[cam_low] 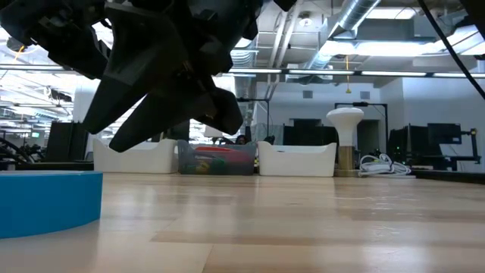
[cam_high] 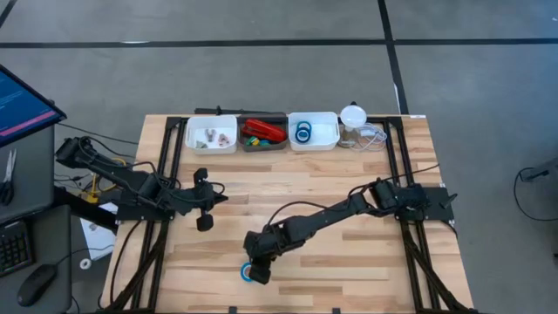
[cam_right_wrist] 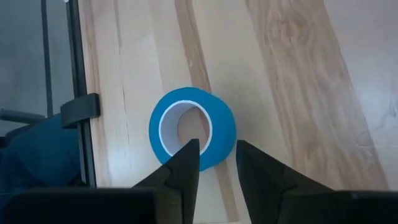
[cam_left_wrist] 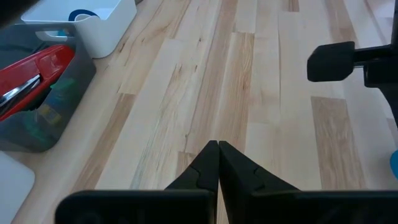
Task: Pick and place Stapler, Stapler remover, tape
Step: Put the light blue tape into the right white bin
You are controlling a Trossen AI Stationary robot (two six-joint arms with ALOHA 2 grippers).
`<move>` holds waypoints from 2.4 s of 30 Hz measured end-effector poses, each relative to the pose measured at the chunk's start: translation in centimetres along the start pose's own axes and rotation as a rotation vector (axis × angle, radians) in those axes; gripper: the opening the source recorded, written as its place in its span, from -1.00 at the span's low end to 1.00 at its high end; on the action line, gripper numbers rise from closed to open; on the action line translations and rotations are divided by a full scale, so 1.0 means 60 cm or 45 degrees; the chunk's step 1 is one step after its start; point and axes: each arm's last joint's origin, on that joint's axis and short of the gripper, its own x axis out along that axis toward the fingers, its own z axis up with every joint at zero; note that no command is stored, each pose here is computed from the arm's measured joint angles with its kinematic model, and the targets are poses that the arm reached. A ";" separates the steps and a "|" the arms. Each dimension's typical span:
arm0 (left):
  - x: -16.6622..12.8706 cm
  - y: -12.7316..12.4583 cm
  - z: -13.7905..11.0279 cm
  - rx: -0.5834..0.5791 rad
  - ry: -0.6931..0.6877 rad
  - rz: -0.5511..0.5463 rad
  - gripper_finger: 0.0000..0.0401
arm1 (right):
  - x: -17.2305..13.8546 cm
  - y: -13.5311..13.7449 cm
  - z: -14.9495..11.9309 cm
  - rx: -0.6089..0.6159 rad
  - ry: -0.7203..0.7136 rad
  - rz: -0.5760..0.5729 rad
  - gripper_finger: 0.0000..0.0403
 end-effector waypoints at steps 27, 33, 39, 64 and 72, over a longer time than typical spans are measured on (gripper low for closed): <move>0.000 0.000 0.000 -0.022 0.002 0.000 -0.99 | 0.004 0.015 -0.004 -0.170 -0.032 0.092 -0.51; 0.000 0.000 0.000 -0.022 0.002 0.000 -0.99 | 0.002 0.023 0.004 -0.180 -0.066 0.191 -0.51; 0.000 0.000 0.000 -0.021 0.002 0.000 -0.99 | 0.000 0.029 0.005 -0.177 -0.001 0.334 -0.51; 0.000 0.000 -0.001 -0.032 0.003 0.000 -0.99 | 0.057 0.002 -0.025 0.034 -0.027 0.014 -0.09; 0.009 0.001 -0.022 -0.032 0.058 -0.003 -0.99 | 0.076 -0.002 -0.031 0.007 -0.012 0.041 -0.38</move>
